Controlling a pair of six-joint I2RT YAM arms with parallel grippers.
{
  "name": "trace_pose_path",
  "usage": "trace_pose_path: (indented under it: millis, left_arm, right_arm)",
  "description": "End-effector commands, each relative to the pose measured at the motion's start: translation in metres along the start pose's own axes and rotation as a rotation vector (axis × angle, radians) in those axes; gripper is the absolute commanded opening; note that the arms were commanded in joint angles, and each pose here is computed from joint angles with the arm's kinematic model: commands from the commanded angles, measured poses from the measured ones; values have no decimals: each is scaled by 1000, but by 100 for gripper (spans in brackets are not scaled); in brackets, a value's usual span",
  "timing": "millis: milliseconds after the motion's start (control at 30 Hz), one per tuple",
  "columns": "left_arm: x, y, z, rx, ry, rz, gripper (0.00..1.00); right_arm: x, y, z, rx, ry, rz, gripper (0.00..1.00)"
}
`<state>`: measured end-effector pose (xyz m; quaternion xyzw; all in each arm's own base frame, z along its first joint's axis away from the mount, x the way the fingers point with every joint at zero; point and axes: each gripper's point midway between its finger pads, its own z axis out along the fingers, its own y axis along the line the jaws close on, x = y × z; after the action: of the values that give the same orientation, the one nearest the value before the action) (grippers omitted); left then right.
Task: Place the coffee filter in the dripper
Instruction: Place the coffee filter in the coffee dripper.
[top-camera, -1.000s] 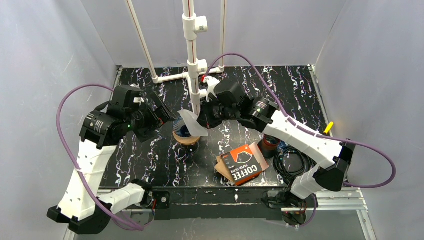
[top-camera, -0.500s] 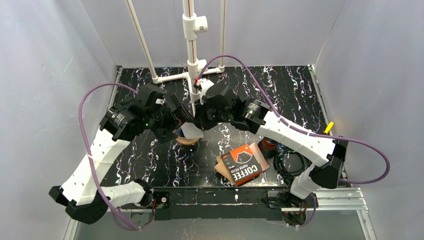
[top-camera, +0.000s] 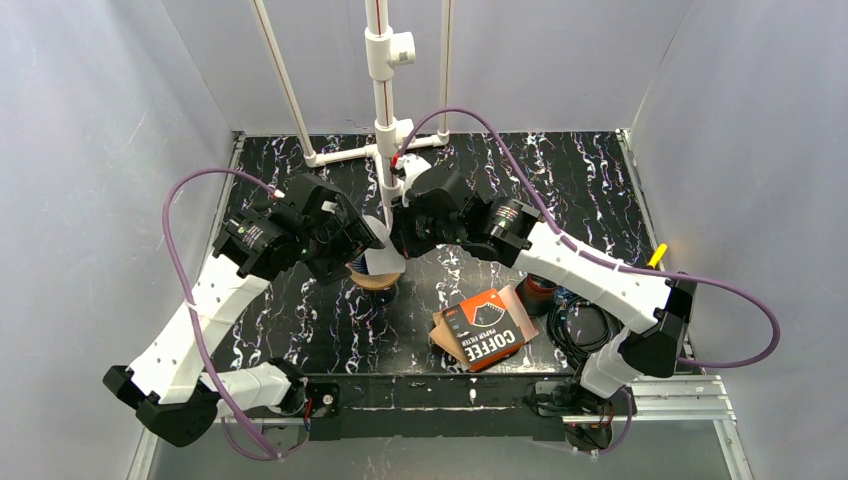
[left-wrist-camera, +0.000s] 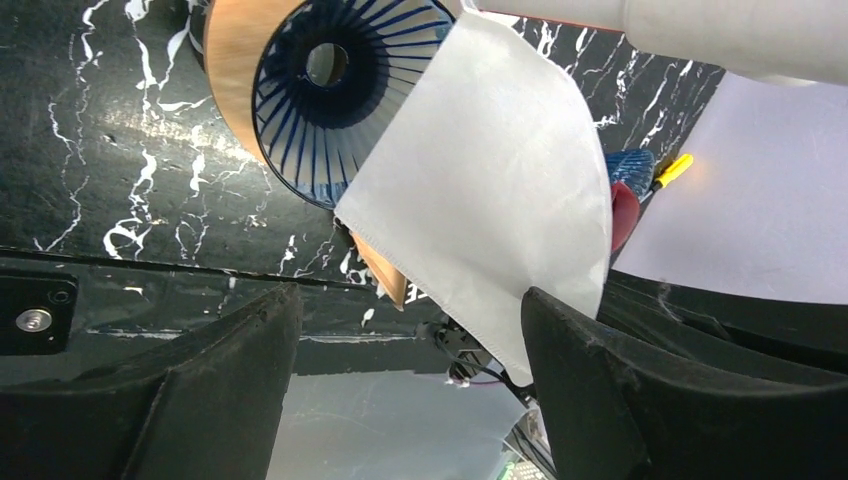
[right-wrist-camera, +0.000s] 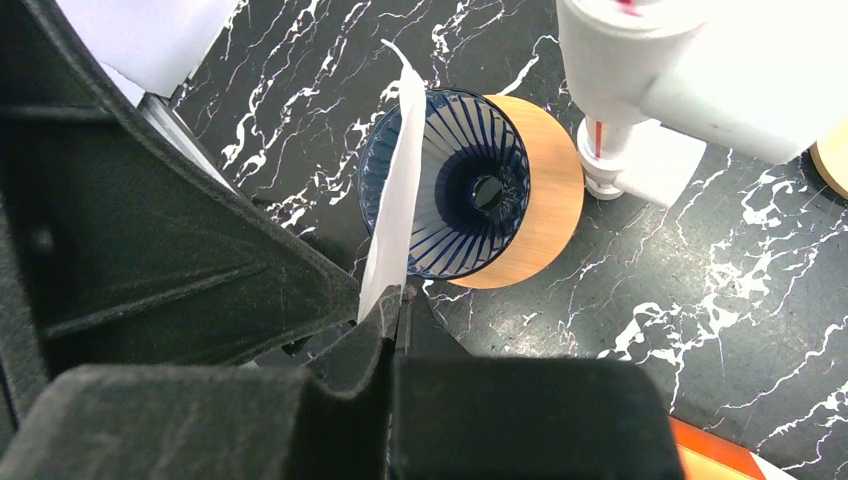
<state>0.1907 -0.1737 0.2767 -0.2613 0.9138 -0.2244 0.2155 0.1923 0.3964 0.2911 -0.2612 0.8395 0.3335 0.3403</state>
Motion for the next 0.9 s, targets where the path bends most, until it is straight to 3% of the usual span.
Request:
trace_pose_path:
  millis: [0, 300, 533, 867]
  left_arm:
    - [-5, 11, -3, -26, -45, 9, 76]
    - [-29, -26, -29, 172, -161, -59, 85]
    - [-24, -41, -17, 177, -112, -32, 93]
    - [-16, -16, -4, 82, -93, -45, 67]
  right_arm:
    - [-30, 10, -21, -19, -105, 1, 1]
    - [-38, 8, -32, -10, -124, -67, 1]
    - [-45, 6, -33, 13, -123, -144, 1]
    - [-56, 0, -34, 60, -163, -116, 1]
